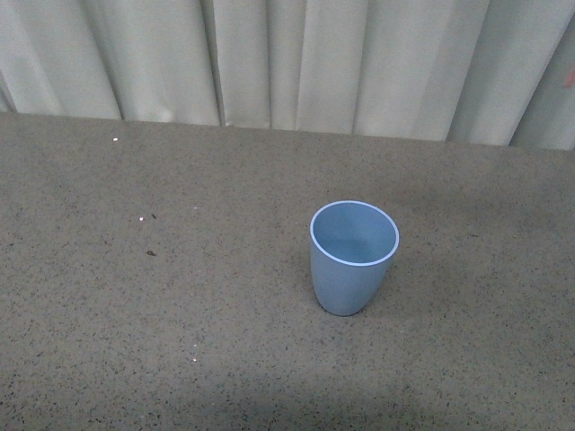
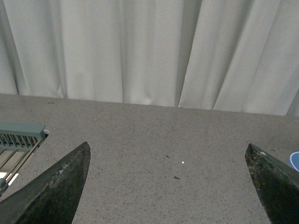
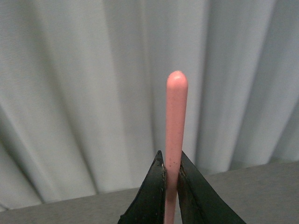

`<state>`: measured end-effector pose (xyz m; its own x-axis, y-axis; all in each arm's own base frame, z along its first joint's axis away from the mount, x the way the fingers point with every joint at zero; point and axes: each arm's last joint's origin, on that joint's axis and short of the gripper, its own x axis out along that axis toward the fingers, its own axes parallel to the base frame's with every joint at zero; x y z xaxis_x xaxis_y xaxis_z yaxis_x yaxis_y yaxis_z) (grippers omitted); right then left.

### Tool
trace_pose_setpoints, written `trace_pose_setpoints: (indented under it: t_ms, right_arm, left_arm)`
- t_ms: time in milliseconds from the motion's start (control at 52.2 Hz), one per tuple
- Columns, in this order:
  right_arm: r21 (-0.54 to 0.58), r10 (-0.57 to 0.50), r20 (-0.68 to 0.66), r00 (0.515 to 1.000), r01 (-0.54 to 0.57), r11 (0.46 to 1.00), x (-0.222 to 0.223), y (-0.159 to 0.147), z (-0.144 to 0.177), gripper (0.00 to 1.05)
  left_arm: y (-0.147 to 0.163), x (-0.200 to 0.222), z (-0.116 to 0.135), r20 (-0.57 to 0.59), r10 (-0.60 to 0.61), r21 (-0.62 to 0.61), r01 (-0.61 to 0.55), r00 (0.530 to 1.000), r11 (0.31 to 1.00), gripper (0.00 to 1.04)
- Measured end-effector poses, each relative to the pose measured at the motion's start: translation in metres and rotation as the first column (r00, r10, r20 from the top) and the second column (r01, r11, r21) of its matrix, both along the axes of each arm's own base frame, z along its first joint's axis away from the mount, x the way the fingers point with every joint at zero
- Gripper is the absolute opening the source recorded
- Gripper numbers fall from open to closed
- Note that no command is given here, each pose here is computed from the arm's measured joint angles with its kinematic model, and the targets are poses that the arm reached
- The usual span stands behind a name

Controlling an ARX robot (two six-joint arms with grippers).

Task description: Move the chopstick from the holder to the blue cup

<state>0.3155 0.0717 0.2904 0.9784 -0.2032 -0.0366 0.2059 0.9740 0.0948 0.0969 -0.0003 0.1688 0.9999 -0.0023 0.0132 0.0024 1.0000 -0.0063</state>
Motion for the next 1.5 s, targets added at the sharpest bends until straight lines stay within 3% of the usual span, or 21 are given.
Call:
trace_pose_setpoints:
  t_ms: [479, 748, 1265, 1495]
  right_arm:
    - [0.365, 0.106, 0.054, 0.993, -0.119, 0.923, 0.0, 0.064, -0.063, 0.03]
    - [0.384, 0.145, -0.017, 0.989, -0.128, 0.914, -0.007, 0.082, -0.095, 0.03]
    - [0.356, 0.162, -0.084, 0.983, -0.122, 0.926, -0.008, 0.097, -0.12, 0.03]
    - [0.363, 0.16, -0.074, 0.984, -0.123, 0.924, -0.008, 0.098, -0.115, 0.03]
  left_arm:
    - [0.0, 0.0, 0.0, 0.0, 0.0, 0.0, 0.0, 1.0, 1.0, 0.98]
    - [0.0, 0.0, 0.0, 0.0, 0.0, 0.0, 0.0, 1.0, 1.0, 0.98]
    - [0.0, 0.0, 0.0, 0.0, 0.0, 0.0, 0.0, 1.0, 1.0, 0.98]
    - [0.0, 0.0, 0.0, 0.0, 0.0, 0.0, 0.0, 1.0, 1.0, 0.98]
